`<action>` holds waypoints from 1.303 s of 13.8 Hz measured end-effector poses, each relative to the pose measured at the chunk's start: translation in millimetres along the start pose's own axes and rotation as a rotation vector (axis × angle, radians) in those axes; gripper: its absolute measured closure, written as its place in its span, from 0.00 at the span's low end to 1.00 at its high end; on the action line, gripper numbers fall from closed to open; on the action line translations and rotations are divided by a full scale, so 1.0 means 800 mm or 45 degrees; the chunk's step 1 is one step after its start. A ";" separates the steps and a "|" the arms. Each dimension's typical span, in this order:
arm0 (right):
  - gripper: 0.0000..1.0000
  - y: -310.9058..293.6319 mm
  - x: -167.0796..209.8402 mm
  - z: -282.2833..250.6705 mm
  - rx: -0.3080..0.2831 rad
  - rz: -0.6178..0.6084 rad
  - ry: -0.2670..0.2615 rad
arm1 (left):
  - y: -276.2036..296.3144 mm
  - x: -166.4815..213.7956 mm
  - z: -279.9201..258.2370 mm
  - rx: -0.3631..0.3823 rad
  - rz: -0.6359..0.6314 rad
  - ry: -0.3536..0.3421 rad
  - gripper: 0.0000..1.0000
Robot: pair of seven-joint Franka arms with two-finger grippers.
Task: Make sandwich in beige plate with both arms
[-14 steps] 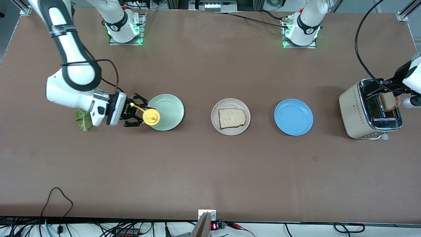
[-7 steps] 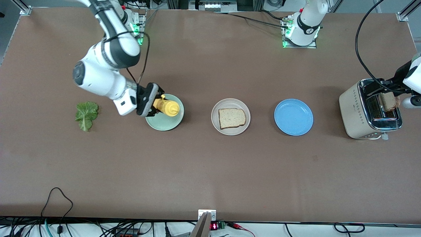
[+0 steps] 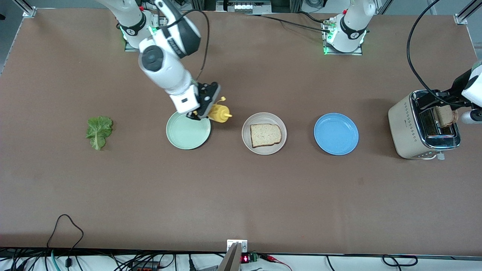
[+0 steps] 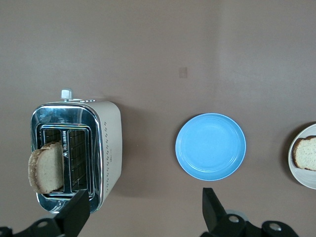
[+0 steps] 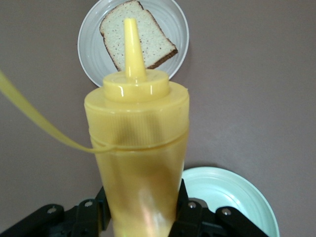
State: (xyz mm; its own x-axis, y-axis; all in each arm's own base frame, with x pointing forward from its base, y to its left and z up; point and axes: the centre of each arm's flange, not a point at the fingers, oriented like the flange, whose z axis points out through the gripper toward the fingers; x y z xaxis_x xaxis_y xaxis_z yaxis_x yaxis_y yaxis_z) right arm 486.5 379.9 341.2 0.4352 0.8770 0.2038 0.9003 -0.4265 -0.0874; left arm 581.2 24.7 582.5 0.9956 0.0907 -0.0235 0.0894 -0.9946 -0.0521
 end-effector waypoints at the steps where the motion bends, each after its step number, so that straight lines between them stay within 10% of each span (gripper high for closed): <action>1: 0.48 -0.012 0.014 0.011 -0.027 0.001 -0.023 | 0.000 0.000 0.000 0.000 0.000 0.000 0.00; 8: 0.48 -0.053 0.092 0.084 -0.123 -0.054 -0.190 | 0.000 -0.005 0.000 0.002 0.001 -0.030 0.00; 18: 0.48 -0.053 0.122 0.141 -0.202 -0.061 -0.250 | 0.007 -0.008 -0.010 -0.095 -0.007 -0.018 0.00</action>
State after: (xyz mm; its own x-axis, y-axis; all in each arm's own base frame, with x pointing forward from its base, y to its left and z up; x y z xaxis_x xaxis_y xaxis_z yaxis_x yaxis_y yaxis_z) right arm 492.2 508.5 254.5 0.3997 0.9166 0.0091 0.9138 -0.3992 0.0748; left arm 575.5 17.8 590.6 0.9946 0.0967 -0.0372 0.0975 -0.9950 0.0223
